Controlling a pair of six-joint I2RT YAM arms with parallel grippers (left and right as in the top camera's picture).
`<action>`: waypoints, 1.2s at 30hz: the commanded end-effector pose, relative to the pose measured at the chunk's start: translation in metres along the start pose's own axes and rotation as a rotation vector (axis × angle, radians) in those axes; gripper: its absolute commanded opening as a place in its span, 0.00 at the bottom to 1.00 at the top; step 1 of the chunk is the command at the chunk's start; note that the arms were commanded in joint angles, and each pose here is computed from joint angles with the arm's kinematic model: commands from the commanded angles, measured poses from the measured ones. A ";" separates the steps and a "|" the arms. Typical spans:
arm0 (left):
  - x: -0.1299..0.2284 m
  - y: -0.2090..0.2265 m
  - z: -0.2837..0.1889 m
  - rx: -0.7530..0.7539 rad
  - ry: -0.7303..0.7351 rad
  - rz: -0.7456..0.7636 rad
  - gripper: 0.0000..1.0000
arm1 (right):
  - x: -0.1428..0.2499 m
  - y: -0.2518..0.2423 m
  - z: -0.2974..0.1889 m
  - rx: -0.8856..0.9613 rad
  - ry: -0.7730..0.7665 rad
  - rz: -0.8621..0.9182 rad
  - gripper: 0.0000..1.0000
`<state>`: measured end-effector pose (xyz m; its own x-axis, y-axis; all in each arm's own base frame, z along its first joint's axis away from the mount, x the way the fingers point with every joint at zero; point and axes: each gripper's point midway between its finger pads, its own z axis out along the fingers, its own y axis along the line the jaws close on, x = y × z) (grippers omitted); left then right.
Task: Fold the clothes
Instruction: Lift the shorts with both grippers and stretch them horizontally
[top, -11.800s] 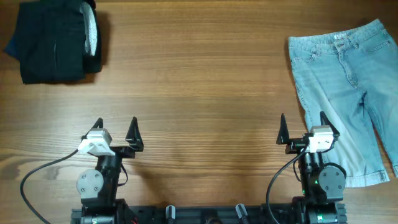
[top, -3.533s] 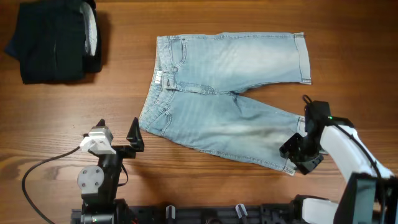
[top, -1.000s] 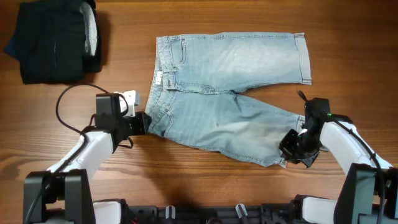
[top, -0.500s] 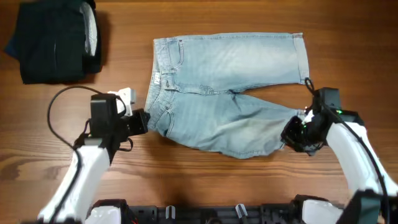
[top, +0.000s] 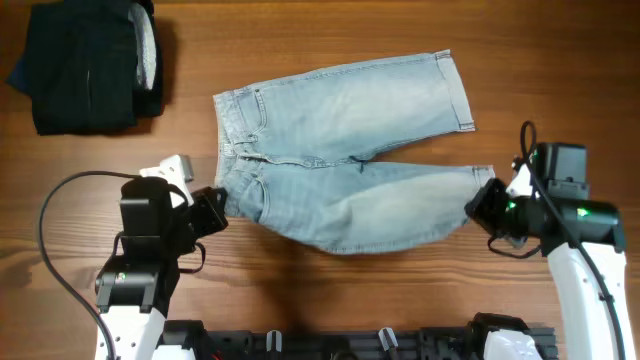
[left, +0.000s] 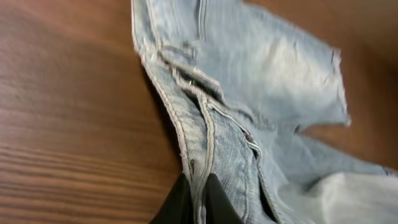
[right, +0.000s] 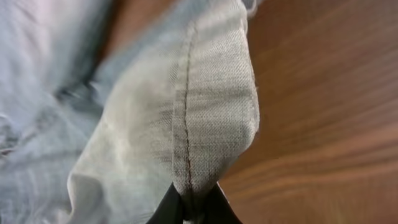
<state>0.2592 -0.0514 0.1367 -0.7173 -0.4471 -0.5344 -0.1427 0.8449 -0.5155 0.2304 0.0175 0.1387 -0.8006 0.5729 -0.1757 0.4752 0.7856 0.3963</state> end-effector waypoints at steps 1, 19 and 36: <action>-0.047 -0.014 -0.015 0.004 -0.173 -0.075 0.04 | -0.031 0.026 -0.016 -0.083 -0.127 -0.077 0.04; -0.118 -0.019 0.056 0.061 -0.292 -0.230 0.04 | -0.124 0.092 0.023 -0.356 -0.289 -0.104 0.04; -0.178 -0.015 0.134 0.046 -0.352 -0.167 0.04 | -0.171 0.118 0.088 -0.430 -0.368 -0.052 0.05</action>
<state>0.4657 -0.0340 0.1385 -0.4672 -0.6674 -0.5800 -0.2155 0.7221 -0.6573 0.4436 0.0360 0.1395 -0.6288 0.6069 -0.4861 0.1578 0.7118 0.6845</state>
